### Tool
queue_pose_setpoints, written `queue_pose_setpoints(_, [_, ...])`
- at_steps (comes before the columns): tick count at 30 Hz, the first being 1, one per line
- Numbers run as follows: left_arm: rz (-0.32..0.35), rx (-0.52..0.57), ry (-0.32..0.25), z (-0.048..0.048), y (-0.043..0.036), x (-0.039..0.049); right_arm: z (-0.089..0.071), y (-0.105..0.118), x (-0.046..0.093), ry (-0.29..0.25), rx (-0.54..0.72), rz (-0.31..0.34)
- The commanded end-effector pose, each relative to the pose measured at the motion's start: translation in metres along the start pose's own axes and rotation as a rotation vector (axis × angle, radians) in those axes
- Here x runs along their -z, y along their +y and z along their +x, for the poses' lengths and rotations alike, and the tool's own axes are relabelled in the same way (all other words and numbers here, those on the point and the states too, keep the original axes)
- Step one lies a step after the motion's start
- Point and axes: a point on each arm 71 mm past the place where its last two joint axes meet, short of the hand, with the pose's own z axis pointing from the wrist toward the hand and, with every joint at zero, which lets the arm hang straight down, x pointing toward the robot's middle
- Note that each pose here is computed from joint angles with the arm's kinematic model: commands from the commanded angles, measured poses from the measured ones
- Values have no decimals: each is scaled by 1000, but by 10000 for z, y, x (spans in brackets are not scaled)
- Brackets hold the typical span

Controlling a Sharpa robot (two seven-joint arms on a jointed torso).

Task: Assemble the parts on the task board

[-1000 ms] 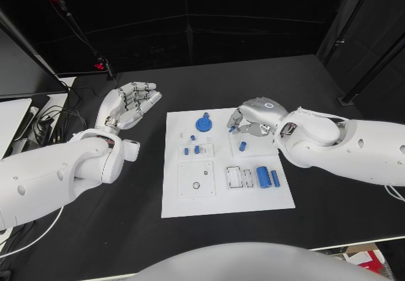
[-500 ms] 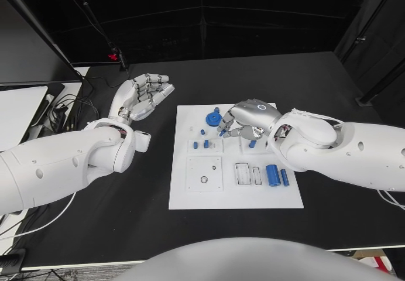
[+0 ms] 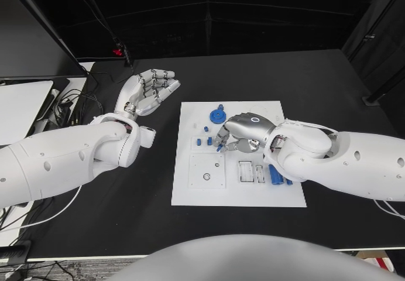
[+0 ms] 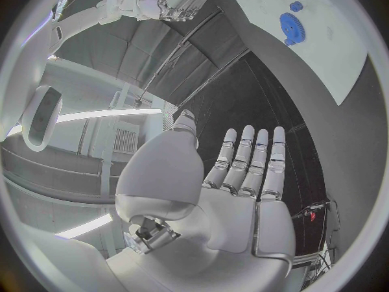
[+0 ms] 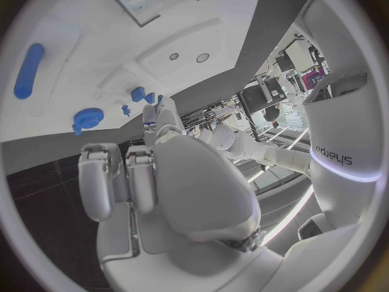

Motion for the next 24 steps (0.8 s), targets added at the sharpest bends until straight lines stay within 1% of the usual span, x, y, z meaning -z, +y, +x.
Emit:
queue_pose_setpoints(1, [50, 5, 4, 8, -42, -9, 90, 55, 6, 59, 17, -20])
queue_pose_setpoints(5, [50, 5, 4, 13, -39, -8, 163, 95, 2, 80, 18, -28])
queue_pose_setpoints(12, [49, 5, 4, 12, -36, -6, 237, 132, -6, 98, 25, -38])
queue_pose_setpoints(24, [48, 5, 4, 8, -32, -1, 264, 136, -17, 96, 73, -39])
